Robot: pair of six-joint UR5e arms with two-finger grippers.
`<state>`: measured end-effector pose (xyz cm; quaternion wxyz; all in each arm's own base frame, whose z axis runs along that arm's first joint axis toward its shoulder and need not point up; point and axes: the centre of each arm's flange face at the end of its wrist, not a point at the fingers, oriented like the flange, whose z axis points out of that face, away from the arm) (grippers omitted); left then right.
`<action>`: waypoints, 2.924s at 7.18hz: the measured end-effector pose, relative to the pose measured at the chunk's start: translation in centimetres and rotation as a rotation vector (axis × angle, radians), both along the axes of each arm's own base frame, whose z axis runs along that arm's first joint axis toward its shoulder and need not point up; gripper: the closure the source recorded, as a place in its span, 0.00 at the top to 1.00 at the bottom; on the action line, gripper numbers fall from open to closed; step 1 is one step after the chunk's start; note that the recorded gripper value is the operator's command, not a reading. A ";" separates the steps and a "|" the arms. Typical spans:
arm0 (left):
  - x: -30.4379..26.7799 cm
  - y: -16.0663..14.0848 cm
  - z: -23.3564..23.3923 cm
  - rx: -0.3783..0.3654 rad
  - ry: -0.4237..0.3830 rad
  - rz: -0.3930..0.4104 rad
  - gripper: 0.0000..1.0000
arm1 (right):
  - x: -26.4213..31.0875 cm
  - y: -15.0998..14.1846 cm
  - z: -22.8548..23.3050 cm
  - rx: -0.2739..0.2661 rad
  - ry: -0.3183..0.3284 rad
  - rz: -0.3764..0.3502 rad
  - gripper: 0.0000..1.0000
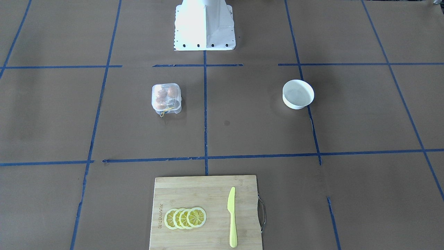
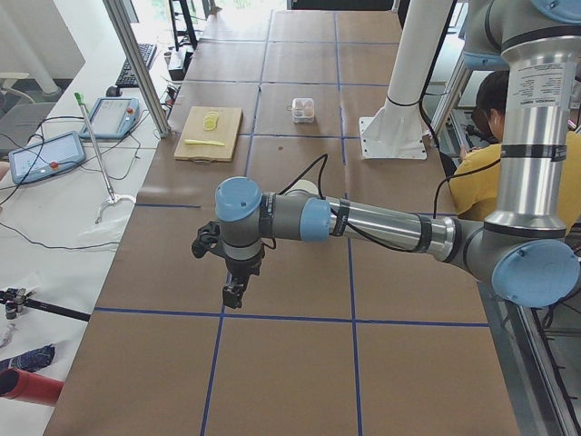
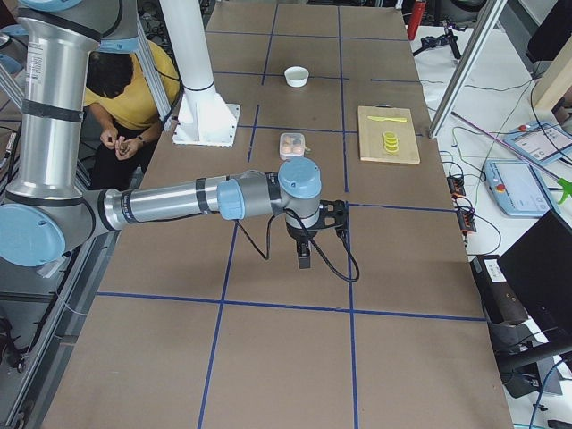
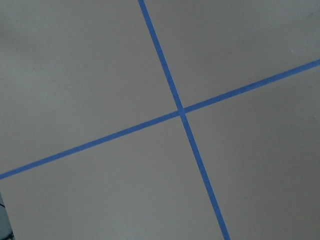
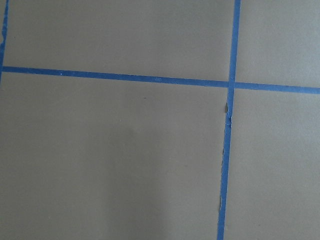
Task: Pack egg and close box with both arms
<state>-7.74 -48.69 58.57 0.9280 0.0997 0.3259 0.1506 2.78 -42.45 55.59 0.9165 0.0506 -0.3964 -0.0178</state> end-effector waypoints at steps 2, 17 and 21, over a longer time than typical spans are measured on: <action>0.1 -1.7 -1.1 0.044 -0.012 0.002 1.00 | 0.0 0.1 0.4 -0.014 -0.003 0.004 1.00; 0.2 0.0 2.3 -0.022 -0.001 -0.001 1.00 | 0.1 -0.2 4.1 -0.087 0.038 0.012 1.00; 0.2 0.3 2.9 -0.057 0.000 -0.015 1.00 | -0.7 -0.9 3.6 -0.114 0.043 -0.013 1.00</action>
